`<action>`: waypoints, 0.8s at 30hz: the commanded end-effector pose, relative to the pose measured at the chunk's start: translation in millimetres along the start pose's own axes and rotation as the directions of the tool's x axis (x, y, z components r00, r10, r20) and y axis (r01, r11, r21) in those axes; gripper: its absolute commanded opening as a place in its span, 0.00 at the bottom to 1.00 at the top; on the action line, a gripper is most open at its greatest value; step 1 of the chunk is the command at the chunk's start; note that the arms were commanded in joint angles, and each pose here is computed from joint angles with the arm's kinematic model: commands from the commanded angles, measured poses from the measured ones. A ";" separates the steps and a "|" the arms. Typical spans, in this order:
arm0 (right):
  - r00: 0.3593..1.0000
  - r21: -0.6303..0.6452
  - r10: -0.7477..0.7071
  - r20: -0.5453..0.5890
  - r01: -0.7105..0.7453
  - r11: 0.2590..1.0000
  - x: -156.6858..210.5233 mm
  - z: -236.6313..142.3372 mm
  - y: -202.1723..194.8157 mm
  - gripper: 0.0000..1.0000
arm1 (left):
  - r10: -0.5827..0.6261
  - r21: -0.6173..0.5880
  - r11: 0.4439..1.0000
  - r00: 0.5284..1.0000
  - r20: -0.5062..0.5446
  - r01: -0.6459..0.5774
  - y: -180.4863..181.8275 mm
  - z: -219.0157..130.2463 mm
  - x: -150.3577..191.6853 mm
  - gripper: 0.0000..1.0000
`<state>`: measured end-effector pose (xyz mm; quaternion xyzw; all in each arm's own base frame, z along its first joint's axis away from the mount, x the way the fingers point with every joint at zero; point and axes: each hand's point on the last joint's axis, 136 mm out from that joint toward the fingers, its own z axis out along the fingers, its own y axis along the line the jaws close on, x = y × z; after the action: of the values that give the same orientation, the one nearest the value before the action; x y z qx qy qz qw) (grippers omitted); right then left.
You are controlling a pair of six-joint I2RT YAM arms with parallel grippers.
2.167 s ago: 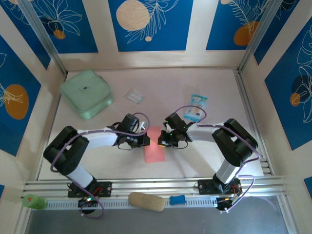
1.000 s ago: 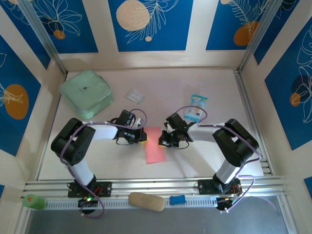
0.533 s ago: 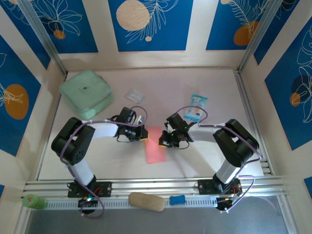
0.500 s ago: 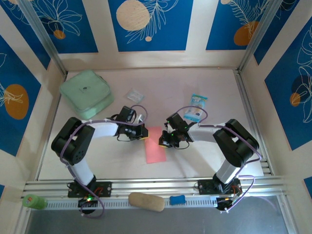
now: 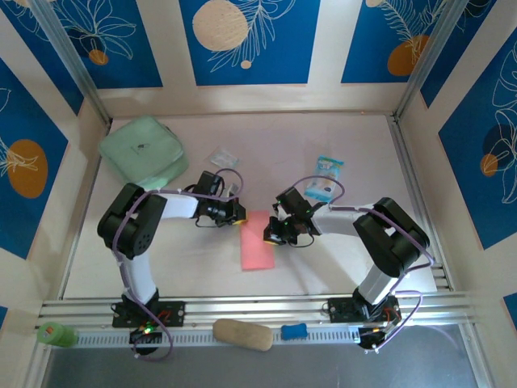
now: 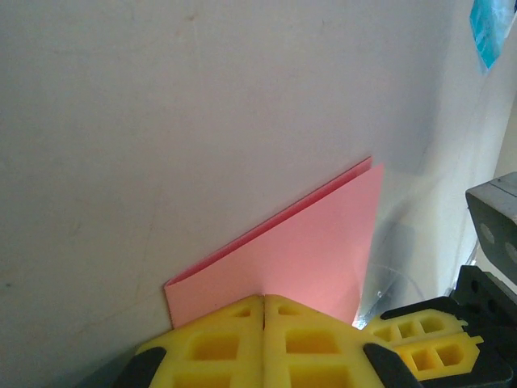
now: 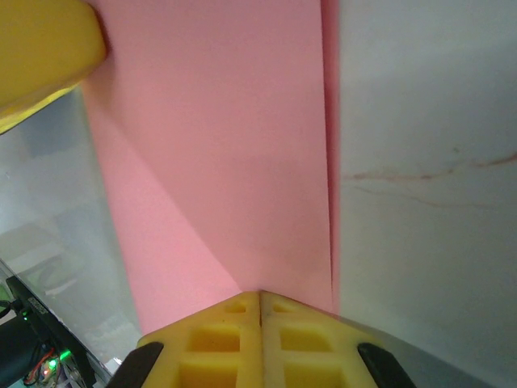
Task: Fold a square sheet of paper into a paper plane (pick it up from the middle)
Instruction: First fold a square sheet of paper at the bottom-center of the table.
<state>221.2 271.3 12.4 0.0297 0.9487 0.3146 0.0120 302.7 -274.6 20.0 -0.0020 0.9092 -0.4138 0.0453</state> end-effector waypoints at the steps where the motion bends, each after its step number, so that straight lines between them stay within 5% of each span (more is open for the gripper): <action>1: 0.992 0.202 0.096 -0.084 -0.077 0.976 33.4 2.2 -58.5 0.00 | -0.051 -0.038 0.998 0.999 0.007 0.051 17.2 0.8 0.0 0.00; 12: 0.992 0.207 0.097 -0.082 -0.079 0.975 33.2 1.4 -59.5 0.00 | -0.019 0.041 0.999 0.999 0.037 0.018 -19.3 -11.0 -24.2 0.00; 24: 0.993 0.183 0.085 -0.081 -0.069 0.981 31.4 -0.9 -52.3 0.00 | -0.119 -0.129 0.985 0.993 0.007 0.119 43.4 8.9 -4.5 0.00</action>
<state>219.7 268.9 12.8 0.0308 0.9498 0.3112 0.0091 321.6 -274.6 19.3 -0.0245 0.9090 -0.4130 0.0499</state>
